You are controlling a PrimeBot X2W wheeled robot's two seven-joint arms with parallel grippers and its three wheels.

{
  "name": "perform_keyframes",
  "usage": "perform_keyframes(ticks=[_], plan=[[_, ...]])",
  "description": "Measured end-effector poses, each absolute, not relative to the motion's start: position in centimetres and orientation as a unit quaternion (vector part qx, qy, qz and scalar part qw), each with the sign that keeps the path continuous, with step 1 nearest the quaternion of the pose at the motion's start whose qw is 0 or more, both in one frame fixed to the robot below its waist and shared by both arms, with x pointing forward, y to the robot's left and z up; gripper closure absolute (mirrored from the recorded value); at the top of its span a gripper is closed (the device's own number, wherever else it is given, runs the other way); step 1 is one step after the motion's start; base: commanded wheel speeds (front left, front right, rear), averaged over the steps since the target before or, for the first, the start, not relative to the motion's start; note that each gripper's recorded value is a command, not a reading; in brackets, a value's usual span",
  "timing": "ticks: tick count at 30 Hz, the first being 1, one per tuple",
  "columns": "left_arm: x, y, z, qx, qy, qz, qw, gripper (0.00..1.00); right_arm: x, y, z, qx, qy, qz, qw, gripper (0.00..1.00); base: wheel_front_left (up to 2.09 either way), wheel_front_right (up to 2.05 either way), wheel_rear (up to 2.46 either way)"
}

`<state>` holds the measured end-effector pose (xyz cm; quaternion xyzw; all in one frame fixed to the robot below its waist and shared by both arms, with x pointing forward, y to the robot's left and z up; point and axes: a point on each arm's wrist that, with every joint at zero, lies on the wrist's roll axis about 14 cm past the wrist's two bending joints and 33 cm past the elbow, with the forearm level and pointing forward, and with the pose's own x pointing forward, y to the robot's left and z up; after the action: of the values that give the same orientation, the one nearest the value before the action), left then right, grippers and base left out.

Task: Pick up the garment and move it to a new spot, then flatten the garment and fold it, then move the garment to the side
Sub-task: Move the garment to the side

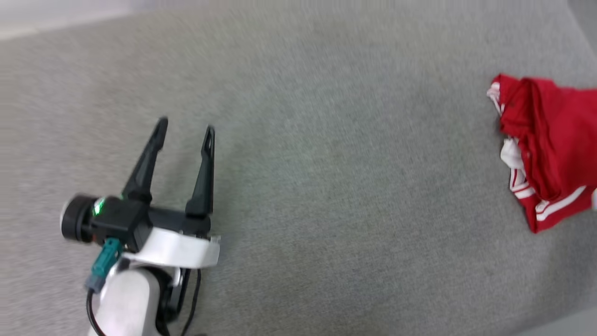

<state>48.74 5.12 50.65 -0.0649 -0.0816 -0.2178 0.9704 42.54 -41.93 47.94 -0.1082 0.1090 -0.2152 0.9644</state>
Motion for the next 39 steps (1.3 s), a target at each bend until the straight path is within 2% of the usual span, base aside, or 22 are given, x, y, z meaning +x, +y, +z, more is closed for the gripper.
perform_keyframes(ticks=[9, 16, 23, 31, 39], plan=[[44.3, 10.5, 51.8, -0.059, -0.068, -0.131, 0.987, 0.0, 39.6, -33.7, 47.6, -0.044, 0.093, -0.147, 0.984, 0.0, 0.0, 0.0, 0.0], [41.7, 15.3, 52.0, -0.044, -0.064, -0.059, 0.995, 0.0, 40.1, -26.3, 49.0, -0.013, 0.067, -0.059, 0.996, 0.0, 0.0, 0.0, 0.0], [38.9, 19.3, 51.6, -0.024, -0.051, -0.007, 0.998, 0.0, 39.3, -21.3, 51.2, 0.002, 0.036, 0.006, 0.999, 0.0, 0.0, 0.0, 0.0], [35.4, 19.8, 50.9, -0.026, -0.04, -0.005, 0.999, 0.0, 35.5, -19.0, 52.7, 0.01, 0.019, 0.031, 0.999, 0.0, 0.0, 0.0, 0.0], [34.8, 19.7, 50.9, -0.025, -0.04, -0.007, 0.999, 0.0, 34.2, -18.5, 54.6, 0.015, -0.009, 0.034, 0.999, 0.0, 0.0, 0.0, 0.0]])
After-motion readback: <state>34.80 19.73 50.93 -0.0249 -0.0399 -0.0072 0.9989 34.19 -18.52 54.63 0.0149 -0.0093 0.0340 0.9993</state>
